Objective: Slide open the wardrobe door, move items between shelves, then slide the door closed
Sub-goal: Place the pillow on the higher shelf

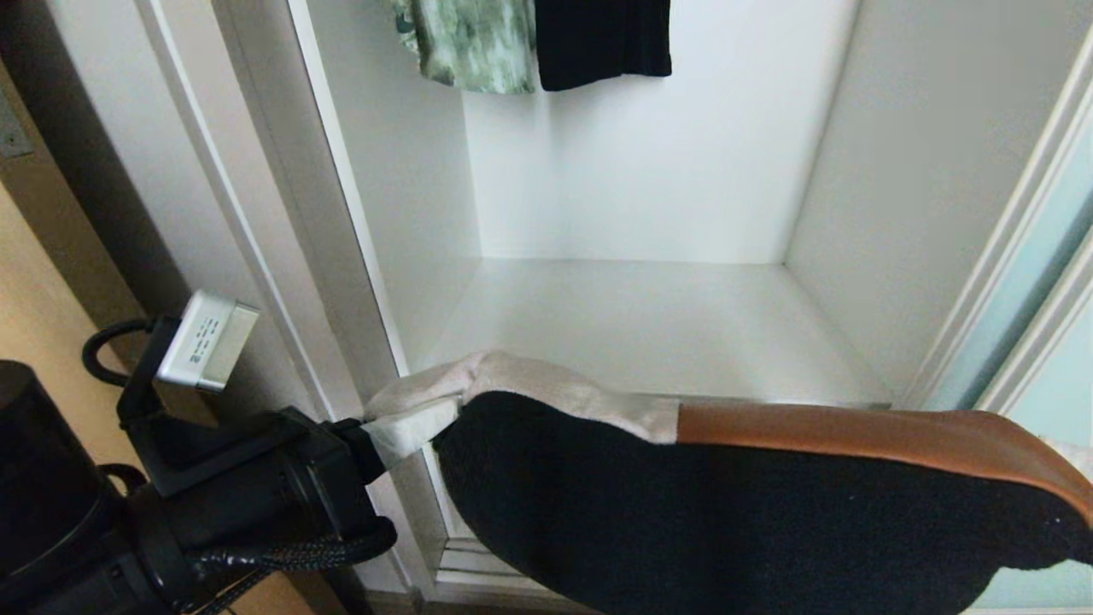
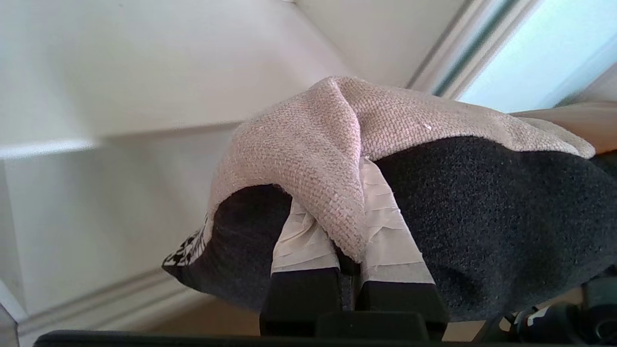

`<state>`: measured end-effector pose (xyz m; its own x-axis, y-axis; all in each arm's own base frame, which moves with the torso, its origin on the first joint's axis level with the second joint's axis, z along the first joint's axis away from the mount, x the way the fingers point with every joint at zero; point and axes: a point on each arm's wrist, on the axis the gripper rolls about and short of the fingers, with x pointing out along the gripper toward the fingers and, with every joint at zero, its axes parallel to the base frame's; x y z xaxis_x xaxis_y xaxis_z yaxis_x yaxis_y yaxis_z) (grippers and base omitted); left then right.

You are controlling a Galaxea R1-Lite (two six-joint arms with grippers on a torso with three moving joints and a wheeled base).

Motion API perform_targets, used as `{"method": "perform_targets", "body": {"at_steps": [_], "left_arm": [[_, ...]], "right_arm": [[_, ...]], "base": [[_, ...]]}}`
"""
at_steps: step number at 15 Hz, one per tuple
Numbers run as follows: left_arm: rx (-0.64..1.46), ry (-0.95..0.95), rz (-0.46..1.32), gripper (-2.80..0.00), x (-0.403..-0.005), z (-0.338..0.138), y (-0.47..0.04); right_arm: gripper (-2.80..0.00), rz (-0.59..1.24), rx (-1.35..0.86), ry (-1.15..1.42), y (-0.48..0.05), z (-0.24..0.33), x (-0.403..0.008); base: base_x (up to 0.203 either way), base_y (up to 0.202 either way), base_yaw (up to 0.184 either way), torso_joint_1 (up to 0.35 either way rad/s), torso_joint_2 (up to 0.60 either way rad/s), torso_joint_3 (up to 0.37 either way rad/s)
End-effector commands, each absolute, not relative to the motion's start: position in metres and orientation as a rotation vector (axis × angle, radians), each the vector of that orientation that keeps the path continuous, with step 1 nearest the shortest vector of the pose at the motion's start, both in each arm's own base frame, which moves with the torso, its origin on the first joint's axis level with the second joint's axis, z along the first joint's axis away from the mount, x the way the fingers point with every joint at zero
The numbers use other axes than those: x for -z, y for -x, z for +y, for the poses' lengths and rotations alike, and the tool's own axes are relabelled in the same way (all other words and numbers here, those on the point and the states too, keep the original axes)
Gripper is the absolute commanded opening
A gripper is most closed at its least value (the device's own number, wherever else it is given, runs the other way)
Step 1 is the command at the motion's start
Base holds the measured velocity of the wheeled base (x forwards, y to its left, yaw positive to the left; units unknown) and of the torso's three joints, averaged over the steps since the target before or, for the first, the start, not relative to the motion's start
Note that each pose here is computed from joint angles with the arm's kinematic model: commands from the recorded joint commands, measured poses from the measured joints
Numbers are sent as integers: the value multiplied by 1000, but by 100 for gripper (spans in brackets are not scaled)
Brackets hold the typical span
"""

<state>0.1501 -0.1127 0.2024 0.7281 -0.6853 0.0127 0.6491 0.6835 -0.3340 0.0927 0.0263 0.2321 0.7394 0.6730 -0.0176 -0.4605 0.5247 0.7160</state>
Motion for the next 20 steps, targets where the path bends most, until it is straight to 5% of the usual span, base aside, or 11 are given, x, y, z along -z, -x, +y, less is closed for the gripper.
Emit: {"method": "perform_targets", "body": {"at_steps": [1, 6, 14, 20], "left_arm": [[752, 329, 114, -280, -203, -114, -152], [694, 273, 110, -280, -199, -119, -162], [661, 329, -62, -280, -274, -134, -184], [615, 330, -61, -280, -292, -156, -238]], "right_arm": [[-280, 319, -692, -759, -94, 27, -231], [-280, 327, -688, -758, -103, 28, -234], [-280, 151, -732, -719, -134, 30, -298], [-280, 94, -698, -705, -190, 27, -333]], "base": [[146, 0, 2, 12, -2, 2], [14, 0, 0, 2, 0, 0], [0, 0, 0, 0, 0, 0], [0, 0, 0, 0, 0, 0]]}}
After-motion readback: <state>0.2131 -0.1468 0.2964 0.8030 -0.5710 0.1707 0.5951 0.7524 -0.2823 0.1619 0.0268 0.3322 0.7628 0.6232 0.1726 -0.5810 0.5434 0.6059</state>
